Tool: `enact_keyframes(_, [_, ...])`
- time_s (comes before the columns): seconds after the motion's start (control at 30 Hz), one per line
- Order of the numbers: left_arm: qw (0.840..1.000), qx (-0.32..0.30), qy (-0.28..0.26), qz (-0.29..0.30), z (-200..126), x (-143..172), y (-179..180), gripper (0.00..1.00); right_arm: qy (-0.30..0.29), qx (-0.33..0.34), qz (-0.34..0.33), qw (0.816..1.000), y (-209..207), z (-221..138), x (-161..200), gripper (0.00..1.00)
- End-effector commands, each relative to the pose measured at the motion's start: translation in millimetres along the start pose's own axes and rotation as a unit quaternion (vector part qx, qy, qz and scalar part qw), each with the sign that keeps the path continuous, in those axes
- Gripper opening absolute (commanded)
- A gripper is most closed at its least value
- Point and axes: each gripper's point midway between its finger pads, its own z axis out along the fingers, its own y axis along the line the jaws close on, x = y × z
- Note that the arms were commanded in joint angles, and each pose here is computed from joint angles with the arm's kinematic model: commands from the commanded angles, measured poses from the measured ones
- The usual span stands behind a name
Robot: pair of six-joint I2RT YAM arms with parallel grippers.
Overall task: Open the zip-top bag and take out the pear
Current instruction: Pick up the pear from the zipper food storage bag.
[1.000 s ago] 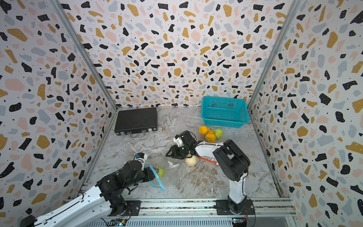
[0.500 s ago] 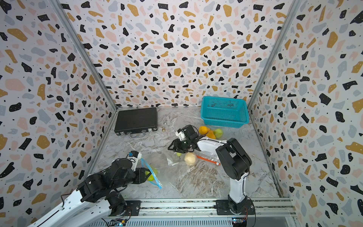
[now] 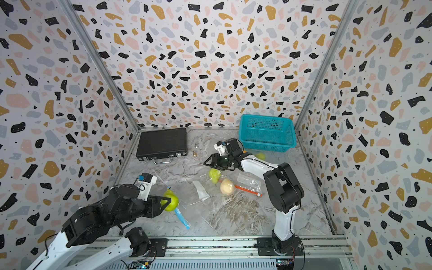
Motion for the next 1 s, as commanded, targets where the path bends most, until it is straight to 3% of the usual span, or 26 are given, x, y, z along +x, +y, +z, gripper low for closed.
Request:
enact_keyframes(0.0, [0.999,-0.023,-0.016,0.028,-9,-14,3,0.48,-0.007,-0.052,-0.048,0.997,42,-24,-9,0.58])
enact_keyframes(0.17, [0.999,-0.018,-0.031,0.04,0,-37,-10,0.47,-0.009,-0.182,-0.079,0.98,95,-46,-3,0.69])
enact_keyframes(0.3, [0.999,0.013,-0.047,0.024,11,-61,-22,0.46,-0.03,-0.313,-0.068,0.947,131,-70,1,0.78])
enact_keyframes(0.37, [0.997,0.047,-0.058,0.006,17,-76,-30,0.46,-0.026,-0.364,-0.041,0.93,138,-77,2,0.95])
enact_keyframes(0.43, [0.995,0.075,-0.064,-0.012,23,-88,-35,0.44,-0.022,-0.358,-0.029,0.933,129,-67,8,0.99])
enact_keyframes(0.67, [0.987,0.128,-0.09,-0.04,38,-127,-48,0.43,-0.015,-0.356,-0.022,0.934,129,-67,24,1.0])
enact_keyframes(0.97, [0.981,0.16,-0.097,-0.057,57,-148,-58,0.42,0.005,-0.36,-0.002,0.933,133,-48,32,1.0])
